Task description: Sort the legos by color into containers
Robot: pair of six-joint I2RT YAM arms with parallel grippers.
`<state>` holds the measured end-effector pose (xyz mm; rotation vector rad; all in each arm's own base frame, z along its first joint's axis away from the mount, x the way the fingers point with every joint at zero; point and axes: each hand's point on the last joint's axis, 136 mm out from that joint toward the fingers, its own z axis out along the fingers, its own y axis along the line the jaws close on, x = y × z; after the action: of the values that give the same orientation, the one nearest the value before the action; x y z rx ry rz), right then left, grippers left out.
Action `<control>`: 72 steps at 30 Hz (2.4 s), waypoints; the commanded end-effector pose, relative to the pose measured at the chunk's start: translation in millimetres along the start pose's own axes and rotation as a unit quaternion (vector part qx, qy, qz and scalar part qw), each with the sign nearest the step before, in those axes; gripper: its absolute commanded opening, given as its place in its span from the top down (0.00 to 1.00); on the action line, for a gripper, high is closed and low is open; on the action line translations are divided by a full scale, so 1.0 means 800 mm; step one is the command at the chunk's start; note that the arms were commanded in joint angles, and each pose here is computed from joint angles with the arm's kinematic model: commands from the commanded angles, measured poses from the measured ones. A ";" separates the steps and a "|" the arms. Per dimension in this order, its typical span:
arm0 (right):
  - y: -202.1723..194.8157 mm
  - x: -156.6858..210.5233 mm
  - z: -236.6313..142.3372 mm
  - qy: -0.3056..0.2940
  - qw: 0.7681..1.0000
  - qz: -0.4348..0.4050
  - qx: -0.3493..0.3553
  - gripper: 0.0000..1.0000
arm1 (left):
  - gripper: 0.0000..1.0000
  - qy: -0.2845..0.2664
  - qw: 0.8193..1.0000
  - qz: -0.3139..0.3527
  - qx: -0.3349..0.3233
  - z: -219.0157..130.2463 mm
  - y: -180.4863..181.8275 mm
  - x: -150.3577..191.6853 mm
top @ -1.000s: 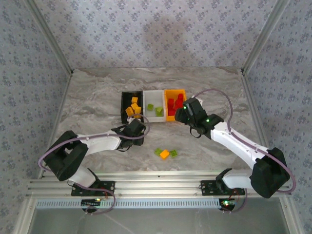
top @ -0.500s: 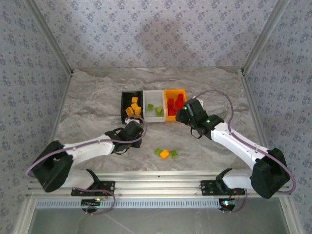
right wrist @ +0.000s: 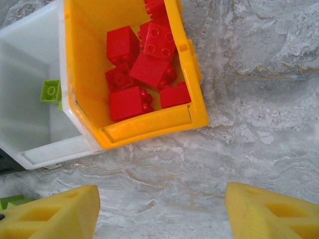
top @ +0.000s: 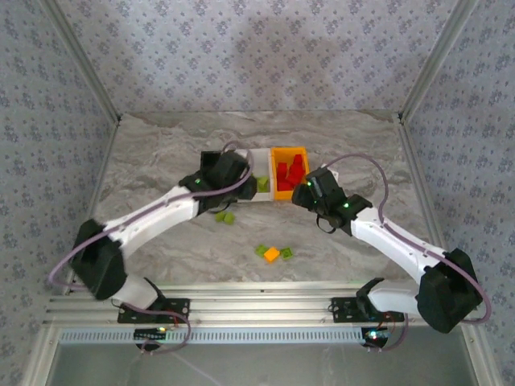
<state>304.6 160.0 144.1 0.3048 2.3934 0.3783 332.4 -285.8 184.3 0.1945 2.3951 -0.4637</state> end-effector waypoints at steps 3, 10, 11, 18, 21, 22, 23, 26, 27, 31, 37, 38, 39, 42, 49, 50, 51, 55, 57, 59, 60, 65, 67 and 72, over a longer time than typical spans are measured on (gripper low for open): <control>-0.009 0.011 -0.009 0.012 1.000 0.012 -0.001 0.31 | 0.72 0.022 0.997 0.025 -0.069 0.079 0.030 -0.029; -0.006 0.044 -0.009 0.048 0.999 -0.004 -0.013 0.31 | 0.68 0.039 0.996 0.020 -0.084 0.135 0.033 -0.049; -0.005 0.049 -0.009 0.053 0.998 -0.006 -0.016 0.31 | 0.66 0.042 0.996 0.020 -0.082 0.137 0.030 -0.051; 0.008 0.091 -0.008 0.098 0.994 -0.037 -0.044 0.29 | 0.28 -0.012 1.000 0.015 -0.019 0.073 -0.017 -0.088; 0.014 0.114 -0.008 0.119 0.990 -0.058 -0.053 0.29 | 0.16 -0.042 0.999 0.015 0.021 0.023 -0.040 -0.089; 0.017 0.121 -0.009 0.126 0.988 -0.067 -0.055 0.29 | 0.11 -0.054 0.998 0.013 0.037 0.002 -0.048 -0.088; 0.018 0.129 -0.010 0.134 0.987 -0.076 -0.055 0.29 | 0.02 -0.060 0.997 0.011 0.052 -0.016 -0.053 -0.080; 0.022 0.154 -0.013 0.152 0.981 -0.106 -0.053 0.29 | 0.00 -0.070 0.994 0.007 0.084 -0.060 -0.059 -0.047; 0.022 0.161 -0.014 0.157 0.980 -0.114 -0.052 0.30 | 0.01 -0.073 0.993 0.005 0.089 -0.072 -0.058 -0.035; 0.011 0.189 -0.016 0.172 0.974 -0.145 -0.029 0.35 | 0.01 -0.060 0.996 0.001 0.073 -0.100 -0.030 0.031; -0.007 0.229 -0.015 0.201 0.959 -0.198 0.012 0.33 | 0.01 -0.032 0.997 -0.051 0.044 -0.116 0.030 0.108; -0.008 0.233 -0.014 0.203 0.957 -0.207 0.016 0.33 | 0.00 -0.031 0.997 -0.059 0.037 -0.117 0.040 0.117; -0.007 0.236 -0.011 0.205 0.955 -0.215 0.020 0.34 | 0.01 -0.031 0.997 -0.065 0.030 -0.118 0.050 0.125; -0.001 0.242 -0.001 0.206 0.950 -0.233 0.027 0.36 | 0.01 -0.028 0.996 -0.079 0.012 -0.120 0.070 0.142; 0.001 0.242 0.018 0.202 0.945 -0.250 0.056 0.47 | 0.01 -0.027 0.996 -0.086 -0.004 -0.124 0.086 0.152; -0.002 0.243 0.019 0.205 0.943 -0.252 0.064 0.48 | 0.01 -0.025 0.996 -0.086 -0.008 -0.124 0.089 0.154; -0.005 0.243 0.020 0.206 0.942 -0.253 0.073 0.49 | 0.00 -0.026 0.996 -0.087 -0.012 -0.124 0.091 0.154; -0.003 0.231 0.013 0.183 0.948 -0.252 0.070 0.49 | 0.01 -0.035 0.995 -0.092 -0.010 -0.129 0.095 0.154; 0.005 0.219 0.001 0.164 0.954 -0.246 0.054 0.45 | 0.01 -0.042 0.995 -0.095 -0.009 -0.132 0.097 0.153; 0.011 0.204 -0.012 0.145 0.959 -0.240 0.040 0.43 | 0.01 -0.048 0.994 -0.098 -0.005 -0.135 0.097 0.150; 0.015 0.199 -0.017 0.137 0.961 -0.238 0.031 0.43 | 0.01 -0.051 0.994 -0.100 -0.004 -0.137 0.097 0.148; 0.021 0.207 -0.024 0.164 0.958 -0.234 -0.002 0.33 | 0.01 -0.057 0.993 -0.105 -0.006 -0.142 0.100 0.147; 0.024 0.218 -0.016 0.178 0.952 -0.249 -0.009 0.31 | 0.01 -0.057 0.993 -0.107 -0.011 -0.142 0.104 0.149; 0.016 0.248 0.007 0.213 0.936 -0.278 0.019 0.31 | 0.01 -0.057 0.992 -0.111 -0.021 -0.141 0.112 0.154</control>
<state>170.2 235.2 39.8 -0.4166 2.7318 0.1835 195.8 -167.3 162.9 -0.0917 2.3184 -0.5512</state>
